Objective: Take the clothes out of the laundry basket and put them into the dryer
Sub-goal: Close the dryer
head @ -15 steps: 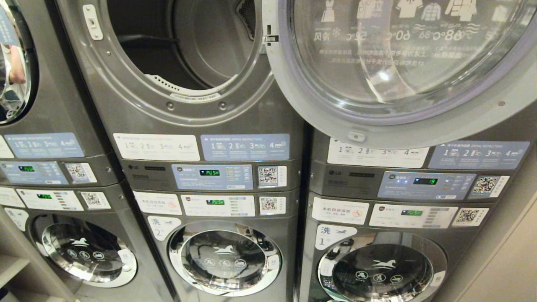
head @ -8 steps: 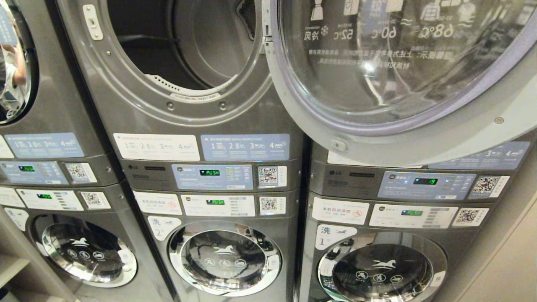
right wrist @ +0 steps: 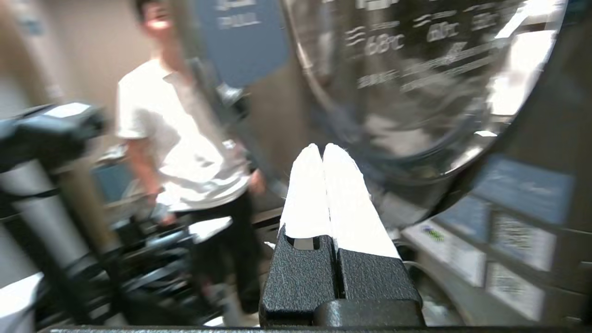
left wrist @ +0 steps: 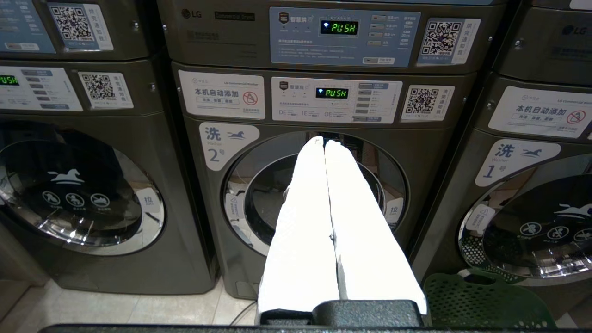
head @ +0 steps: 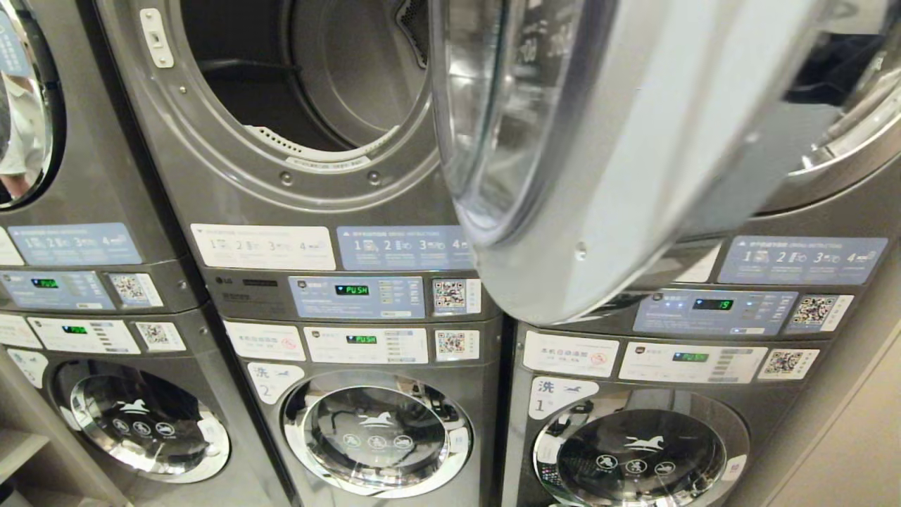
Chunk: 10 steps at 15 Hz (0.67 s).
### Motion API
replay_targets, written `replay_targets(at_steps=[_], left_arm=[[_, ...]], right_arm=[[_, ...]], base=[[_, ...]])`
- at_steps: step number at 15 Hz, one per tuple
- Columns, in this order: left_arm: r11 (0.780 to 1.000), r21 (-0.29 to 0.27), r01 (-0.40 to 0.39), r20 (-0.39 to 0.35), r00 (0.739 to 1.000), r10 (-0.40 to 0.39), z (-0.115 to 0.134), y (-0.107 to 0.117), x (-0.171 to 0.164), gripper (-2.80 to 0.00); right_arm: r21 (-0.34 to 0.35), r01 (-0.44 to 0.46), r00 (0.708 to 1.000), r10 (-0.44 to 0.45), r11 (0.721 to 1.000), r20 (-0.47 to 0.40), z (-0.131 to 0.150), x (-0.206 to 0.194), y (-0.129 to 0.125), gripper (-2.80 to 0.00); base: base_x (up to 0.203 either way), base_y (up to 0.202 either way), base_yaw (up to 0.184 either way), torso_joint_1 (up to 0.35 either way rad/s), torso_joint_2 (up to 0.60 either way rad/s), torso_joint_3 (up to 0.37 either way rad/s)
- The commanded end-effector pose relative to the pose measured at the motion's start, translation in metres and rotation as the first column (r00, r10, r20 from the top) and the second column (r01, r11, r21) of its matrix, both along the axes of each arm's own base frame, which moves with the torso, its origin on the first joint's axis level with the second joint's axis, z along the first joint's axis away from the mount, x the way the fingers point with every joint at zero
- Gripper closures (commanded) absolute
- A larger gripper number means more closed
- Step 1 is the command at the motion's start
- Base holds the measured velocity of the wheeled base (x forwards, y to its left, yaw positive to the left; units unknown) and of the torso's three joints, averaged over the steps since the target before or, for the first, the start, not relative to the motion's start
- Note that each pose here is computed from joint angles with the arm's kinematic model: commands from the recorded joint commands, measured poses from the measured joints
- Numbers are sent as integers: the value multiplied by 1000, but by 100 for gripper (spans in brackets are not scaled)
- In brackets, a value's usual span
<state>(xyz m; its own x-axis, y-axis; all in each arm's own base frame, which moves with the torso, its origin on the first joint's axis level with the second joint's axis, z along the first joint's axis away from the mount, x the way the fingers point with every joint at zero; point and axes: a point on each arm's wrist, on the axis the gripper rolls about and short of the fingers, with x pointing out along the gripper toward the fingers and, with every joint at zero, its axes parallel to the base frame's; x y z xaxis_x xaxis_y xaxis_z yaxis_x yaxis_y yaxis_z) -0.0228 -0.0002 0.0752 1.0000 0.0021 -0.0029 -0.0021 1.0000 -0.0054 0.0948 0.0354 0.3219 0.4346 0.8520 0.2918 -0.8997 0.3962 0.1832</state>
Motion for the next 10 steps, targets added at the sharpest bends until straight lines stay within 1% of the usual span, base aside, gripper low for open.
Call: replay_targets(at_steps=[1, 2, 3, 4, 5, 6, 7, 8, 9, 10], left_arm=[[1000, -1, -1, 1, 1000, 1, 0, 0, 0, 0], [1000, -1, -1, 1, 1000, 1, 0, 0, 0, 0], [1000, -1, -1, 1, 1000, 1, 0, 0, 0, 0], [1000, 1, -1, 1, 1000, 1, 0, 0, 0, 0], [1000, -1, -1, 1, 1000, 1, 0, 0, 0, 0], [1000, -1, -1, 1, 1000, 1, 0, 0, 0, 0], [1000, -1, -2, 1, 1000, 2, 0, 0, 0, 0], [1000, -1, -1, 0, 1000, 1, 0, 0, 0, 0], [1000, -1, -1, 0, 1000, 1, 0, 0, 0, 0], [1000, -1, -1, 1, 1000, 1, 0, 0, 0, 0]], right_arm=[[5, -72, 997, 72, 997, 42, 4, -19, 2, 0], [-1, -105, 994, 105, 994, 40, 4, -17, 6, 0], [-27, -109, 993, 110, 994, 50, 2, -10, 11, 0], [-55, -85, 996, 87, 995, 36, -4, -6, 12, 0], [-84, -21, 1000, 19, 996, -24, -17, -3, 12, 0], [-121, 71, 992, -83, 990, -96, -32, -9, 8, 0], [-171, 186, 964, -214, 967, -158, -51, -19, 2, 0], [-229, 287, 921, -333, 930, -200, -73, -26, -4, 0], [-287, 385, 866, -450, 877, -217, -97, -34, -9, 0], [-330, 477, 808, -554, 814, -200, -119, -45, -15, 0]], base=[[0, 0, 0, 0, 0, 0], [0, 0, 0, 0, 0, 0], [0, 0, 0, 0, 0, 0], [0, 0, 0, 0, 0, 0], [0, 0, 0, 0, 0, 0], [0, 0, 0, 0, 0, 0], [0, 0, 0, 0, 0, 0], [0, 0, 0, 0, 0, 0], [0, 0, 0, 0, 0, 0], [0, 0, 0, 0, 0, 0]])
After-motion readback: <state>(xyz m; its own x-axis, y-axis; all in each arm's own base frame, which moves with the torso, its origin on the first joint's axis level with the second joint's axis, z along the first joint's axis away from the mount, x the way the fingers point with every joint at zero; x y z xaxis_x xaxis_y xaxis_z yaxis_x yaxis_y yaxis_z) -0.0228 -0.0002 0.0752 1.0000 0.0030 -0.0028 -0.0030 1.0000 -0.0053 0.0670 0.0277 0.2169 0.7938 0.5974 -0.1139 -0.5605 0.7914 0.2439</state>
